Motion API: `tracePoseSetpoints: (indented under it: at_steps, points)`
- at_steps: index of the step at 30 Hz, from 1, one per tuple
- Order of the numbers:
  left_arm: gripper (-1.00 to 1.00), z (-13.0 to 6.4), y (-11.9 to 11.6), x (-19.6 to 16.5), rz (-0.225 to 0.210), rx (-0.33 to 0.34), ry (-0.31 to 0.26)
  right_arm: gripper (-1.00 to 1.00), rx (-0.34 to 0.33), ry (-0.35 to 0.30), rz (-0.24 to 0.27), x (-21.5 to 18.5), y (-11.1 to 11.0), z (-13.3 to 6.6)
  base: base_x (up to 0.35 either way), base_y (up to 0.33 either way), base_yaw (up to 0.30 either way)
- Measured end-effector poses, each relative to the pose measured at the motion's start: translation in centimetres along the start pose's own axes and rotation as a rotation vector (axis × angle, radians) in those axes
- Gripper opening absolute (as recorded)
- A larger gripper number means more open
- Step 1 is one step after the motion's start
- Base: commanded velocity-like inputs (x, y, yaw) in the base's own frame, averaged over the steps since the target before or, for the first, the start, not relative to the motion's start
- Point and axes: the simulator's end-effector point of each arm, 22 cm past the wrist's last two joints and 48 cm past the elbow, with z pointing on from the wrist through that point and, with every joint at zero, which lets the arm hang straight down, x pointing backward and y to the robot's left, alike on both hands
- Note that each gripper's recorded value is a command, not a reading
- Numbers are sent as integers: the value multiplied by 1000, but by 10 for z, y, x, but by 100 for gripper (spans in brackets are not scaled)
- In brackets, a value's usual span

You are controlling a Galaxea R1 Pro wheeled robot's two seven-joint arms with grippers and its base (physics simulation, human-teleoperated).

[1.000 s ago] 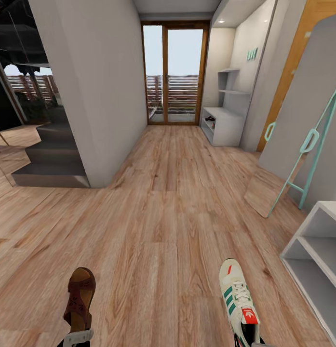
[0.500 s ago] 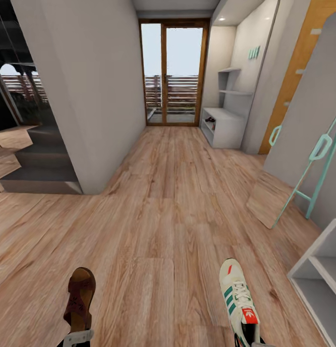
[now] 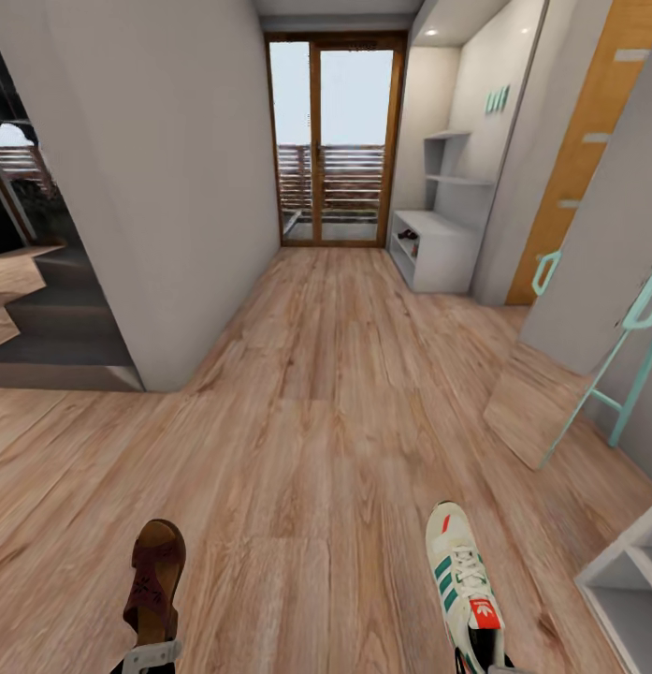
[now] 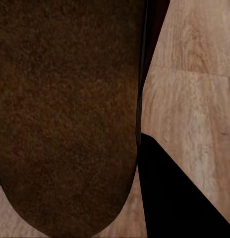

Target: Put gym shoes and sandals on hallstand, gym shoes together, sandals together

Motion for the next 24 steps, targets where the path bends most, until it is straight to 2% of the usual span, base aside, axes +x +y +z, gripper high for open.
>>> tracePoseSetpoints:
  at_steps: [24]
  points:
    - [-100, 0, 2, 0, -5, -6, -1, -100, 0, 0, 0, 0, 0, 0, 339, -85, 0]
